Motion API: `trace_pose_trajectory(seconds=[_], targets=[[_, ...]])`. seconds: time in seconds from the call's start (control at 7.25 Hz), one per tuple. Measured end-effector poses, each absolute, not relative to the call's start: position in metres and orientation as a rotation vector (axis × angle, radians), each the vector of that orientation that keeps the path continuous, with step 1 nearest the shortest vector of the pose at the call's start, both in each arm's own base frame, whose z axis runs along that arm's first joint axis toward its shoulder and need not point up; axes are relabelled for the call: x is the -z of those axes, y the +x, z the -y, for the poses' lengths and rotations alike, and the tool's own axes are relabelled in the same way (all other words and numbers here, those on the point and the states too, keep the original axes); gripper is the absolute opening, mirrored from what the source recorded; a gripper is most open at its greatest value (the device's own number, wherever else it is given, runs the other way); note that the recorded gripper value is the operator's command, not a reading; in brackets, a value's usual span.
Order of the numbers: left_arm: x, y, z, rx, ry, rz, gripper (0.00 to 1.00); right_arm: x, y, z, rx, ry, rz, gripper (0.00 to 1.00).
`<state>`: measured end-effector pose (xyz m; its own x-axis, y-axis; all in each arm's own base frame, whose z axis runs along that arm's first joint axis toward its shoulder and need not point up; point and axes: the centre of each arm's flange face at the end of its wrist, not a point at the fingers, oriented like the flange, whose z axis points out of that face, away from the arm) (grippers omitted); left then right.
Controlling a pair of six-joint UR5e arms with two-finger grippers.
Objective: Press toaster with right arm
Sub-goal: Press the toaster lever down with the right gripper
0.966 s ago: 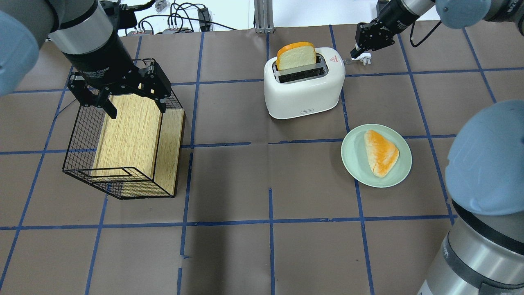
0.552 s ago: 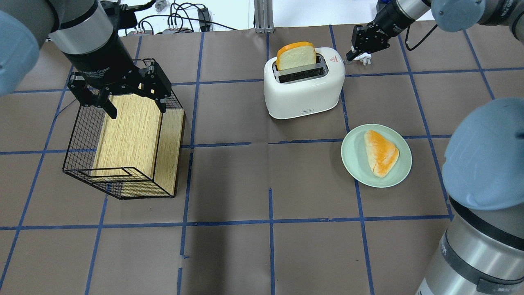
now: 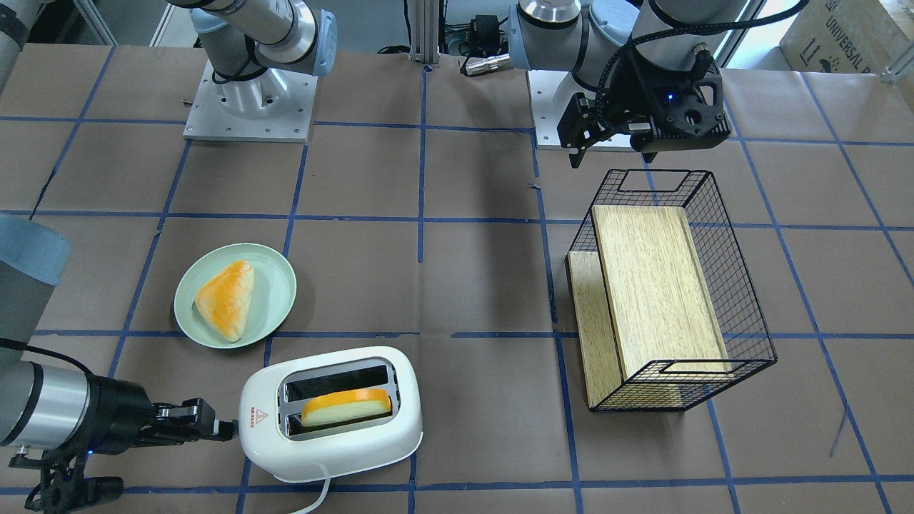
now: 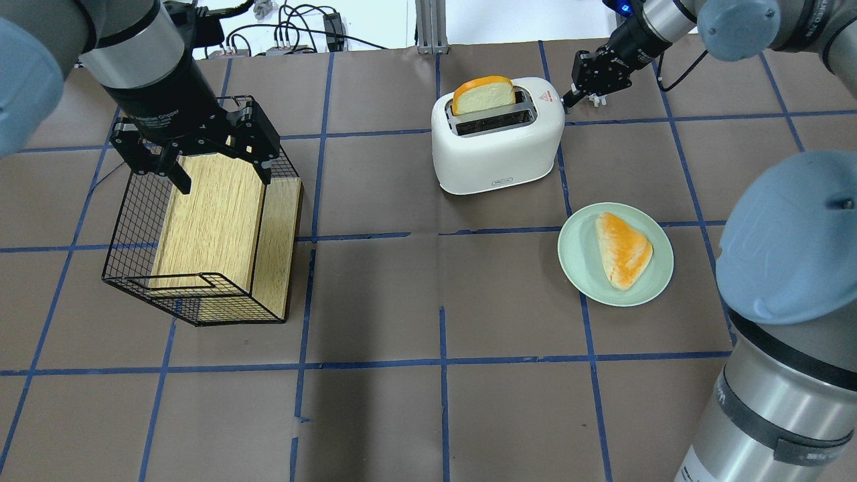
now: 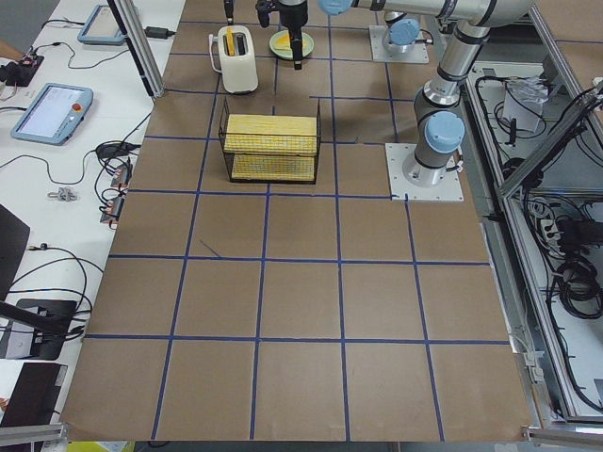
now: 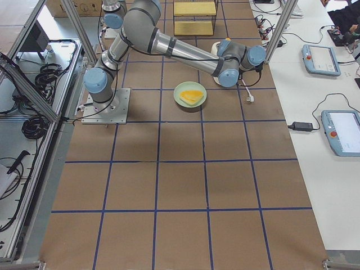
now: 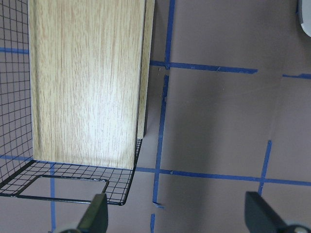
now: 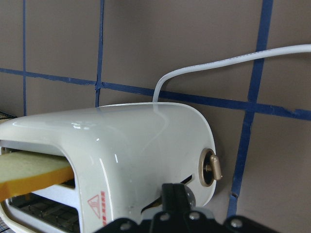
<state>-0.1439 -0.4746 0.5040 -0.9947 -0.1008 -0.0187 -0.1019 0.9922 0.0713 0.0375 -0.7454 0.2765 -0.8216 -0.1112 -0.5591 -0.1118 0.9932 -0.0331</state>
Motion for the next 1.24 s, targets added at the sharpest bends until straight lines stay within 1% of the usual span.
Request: trace_pose_trajectory(seconds=[0.69, 1.24], targets=[[-0.504, -0.144, 0.475, -0.113, -0.158, -3.120, 1.00, -0.245, 0.037, 0.749, -0.049, -0.142, -2.530, 0.04], [-0.504, -0.144, 0.475, -0.113, -0.158, -3.120, 1.00, -0.235, 0.036, 0.753, -0.054, -0.137, -2.517, 0.06]])
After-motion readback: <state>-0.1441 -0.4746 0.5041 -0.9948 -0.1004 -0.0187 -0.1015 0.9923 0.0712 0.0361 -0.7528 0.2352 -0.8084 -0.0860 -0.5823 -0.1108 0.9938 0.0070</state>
